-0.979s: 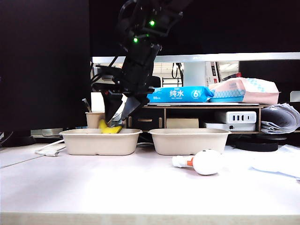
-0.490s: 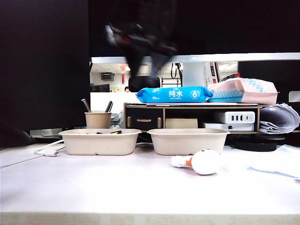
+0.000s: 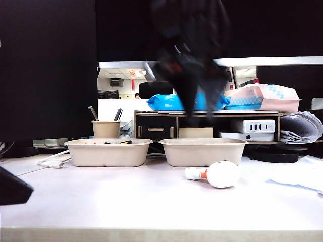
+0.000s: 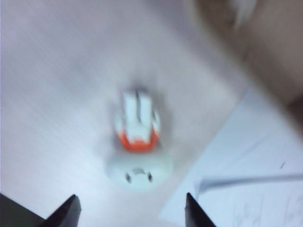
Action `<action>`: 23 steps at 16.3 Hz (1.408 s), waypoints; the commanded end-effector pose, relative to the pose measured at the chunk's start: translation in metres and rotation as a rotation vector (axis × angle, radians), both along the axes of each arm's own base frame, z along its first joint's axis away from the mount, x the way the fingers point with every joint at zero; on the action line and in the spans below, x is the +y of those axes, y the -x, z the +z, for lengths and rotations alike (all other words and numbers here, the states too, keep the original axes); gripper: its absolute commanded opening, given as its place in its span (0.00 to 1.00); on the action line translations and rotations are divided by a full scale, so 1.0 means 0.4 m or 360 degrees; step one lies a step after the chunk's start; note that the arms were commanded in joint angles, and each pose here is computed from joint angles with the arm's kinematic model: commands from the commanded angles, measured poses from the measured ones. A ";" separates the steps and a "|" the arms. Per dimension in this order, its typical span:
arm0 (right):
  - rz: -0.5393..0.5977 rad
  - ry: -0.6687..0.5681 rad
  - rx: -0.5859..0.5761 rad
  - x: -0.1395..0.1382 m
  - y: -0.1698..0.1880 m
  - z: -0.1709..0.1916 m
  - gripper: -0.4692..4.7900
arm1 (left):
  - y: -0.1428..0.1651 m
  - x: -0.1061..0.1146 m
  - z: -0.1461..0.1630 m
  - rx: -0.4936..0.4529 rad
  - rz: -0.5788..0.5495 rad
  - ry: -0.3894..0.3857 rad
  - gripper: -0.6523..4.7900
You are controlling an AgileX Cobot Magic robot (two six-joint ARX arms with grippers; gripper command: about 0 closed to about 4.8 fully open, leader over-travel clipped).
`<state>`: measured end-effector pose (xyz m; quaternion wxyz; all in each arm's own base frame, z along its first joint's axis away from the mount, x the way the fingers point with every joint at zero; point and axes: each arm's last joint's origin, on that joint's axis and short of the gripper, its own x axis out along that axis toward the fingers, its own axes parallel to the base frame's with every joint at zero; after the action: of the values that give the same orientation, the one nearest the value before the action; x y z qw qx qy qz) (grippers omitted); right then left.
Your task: Put the dolls with similar colors into the same paper box, while dolls with different colors go into separate paper boxes.
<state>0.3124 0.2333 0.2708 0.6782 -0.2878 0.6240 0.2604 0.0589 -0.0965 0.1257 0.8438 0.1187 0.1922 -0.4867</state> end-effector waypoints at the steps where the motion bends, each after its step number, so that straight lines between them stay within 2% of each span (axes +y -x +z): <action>1: -0.0008 -0.0001 -0.0014 -0.015 0.016 -0.053 0.64 | -0.001 -0.001 0.004 -0.0010 0.0002 0.0020 0.11; 6: 0.0010 -0.0044 -0.0075 -0.018 0.009 -0.148 0.64 | -0.020 0.011 0.004 -0.0012 0.0127 0.0019 0.11; 14: -0.0014 -0.0061 -0.0044 -0.030 0.000 -0.175 0.64 | -0.023 0.014 0.004 -0.0014 0.0153 0.0019 0.11; 20: 0.0006 -0.0035 0.0045 -0.039 0.017 -0.203 0.64 | -0.044 0.036 0.017 -0.0070 0.0320 0.0090 0.11; 23: 0.0012 -0.0026 0.0056 -0.042 0.021 -0.219 0.62 | -0.046 0.040 0.019 -0.0080 0.0346 0.0101 0.11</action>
<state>0.3035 0.2153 0.1820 0.6641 -0.2807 0.6385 0.2691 0.0769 -0.0805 0.1320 0.8980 0.0852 0.1730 -0.3956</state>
